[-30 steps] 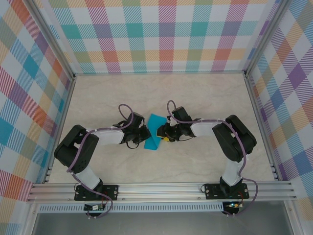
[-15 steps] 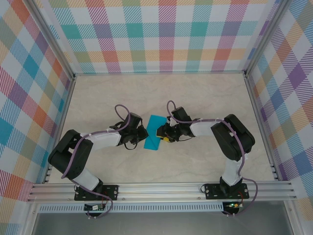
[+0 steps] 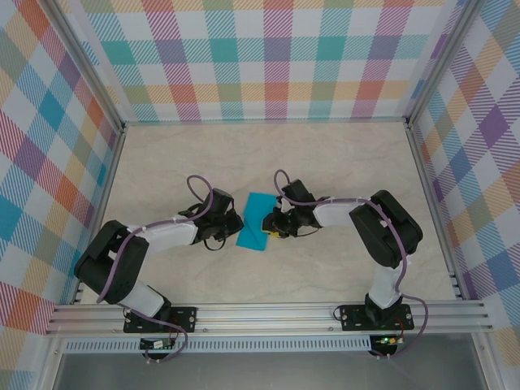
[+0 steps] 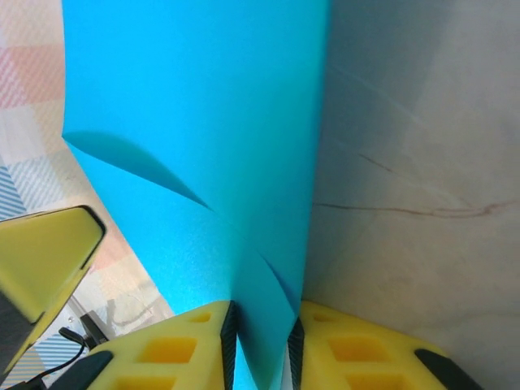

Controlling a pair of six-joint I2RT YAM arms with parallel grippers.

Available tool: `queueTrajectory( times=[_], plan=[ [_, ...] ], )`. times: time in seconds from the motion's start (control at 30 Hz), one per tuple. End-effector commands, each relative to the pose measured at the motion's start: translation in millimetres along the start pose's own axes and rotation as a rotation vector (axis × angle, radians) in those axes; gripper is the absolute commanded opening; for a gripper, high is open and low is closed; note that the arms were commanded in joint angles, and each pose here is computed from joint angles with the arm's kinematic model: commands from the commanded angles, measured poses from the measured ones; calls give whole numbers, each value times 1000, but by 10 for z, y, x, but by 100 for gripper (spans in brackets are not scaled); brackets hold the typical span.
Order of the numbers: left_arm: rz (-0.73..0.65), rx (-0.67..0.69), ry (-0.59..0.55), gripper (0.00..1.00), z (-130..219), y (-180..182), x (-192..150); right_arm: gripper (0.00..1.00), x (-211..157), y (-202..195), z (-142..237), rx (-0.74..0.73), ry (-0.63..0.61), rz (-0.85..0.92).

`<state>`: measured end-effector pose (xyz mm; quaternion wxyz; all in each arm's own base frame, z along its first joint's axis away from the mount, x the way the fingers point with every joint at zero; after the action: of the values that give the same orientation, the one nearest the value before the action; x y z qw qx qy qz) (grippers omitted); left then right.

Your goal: Fold a paper plane with a square sheet of paper (pick it up from the middle)

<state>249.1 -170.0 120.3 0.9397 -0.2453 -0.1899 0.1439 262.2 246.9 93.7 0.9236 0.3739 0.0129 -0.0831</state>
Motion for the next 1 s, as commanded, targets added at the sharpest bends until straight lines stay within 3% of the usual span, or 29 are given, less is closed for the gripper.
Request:
queueTrajectory(
  times=[0.0, 0.4, 0.83, 0.97],
  plan=[
    [14, 10, -15, 13, 80, 40, 11, 23, -21, 164, 126, 9, -10, 51],
    [12, -3, -57, 15, 284, 21, 42, 10, -43, 430, 527, -101, -71, 174],
    [26, 1, -136, 17, 634, 68, 102, 11, -102, 577, 1448, -767, -278, 352],
    [48, 22, -197, 18, 805, 119, 126, 12, -139, 613, 1481, -941, -304, 374]
  ],
)
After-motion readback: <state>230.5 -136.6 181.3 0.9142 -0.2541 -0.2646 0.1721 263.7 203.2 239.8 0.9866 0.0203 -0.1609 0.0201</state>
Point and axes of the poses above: each hand's point on the last joint's axis, 136 mm out from that joint toward the fingers, its own z axis back along the fingers, its own y axis along the line the jaws close on, x = y × z, the point moved 10 cm from there along z, back along the fingers, and after that the axes turned 5 degrees about -z, right-handed, at the moved point
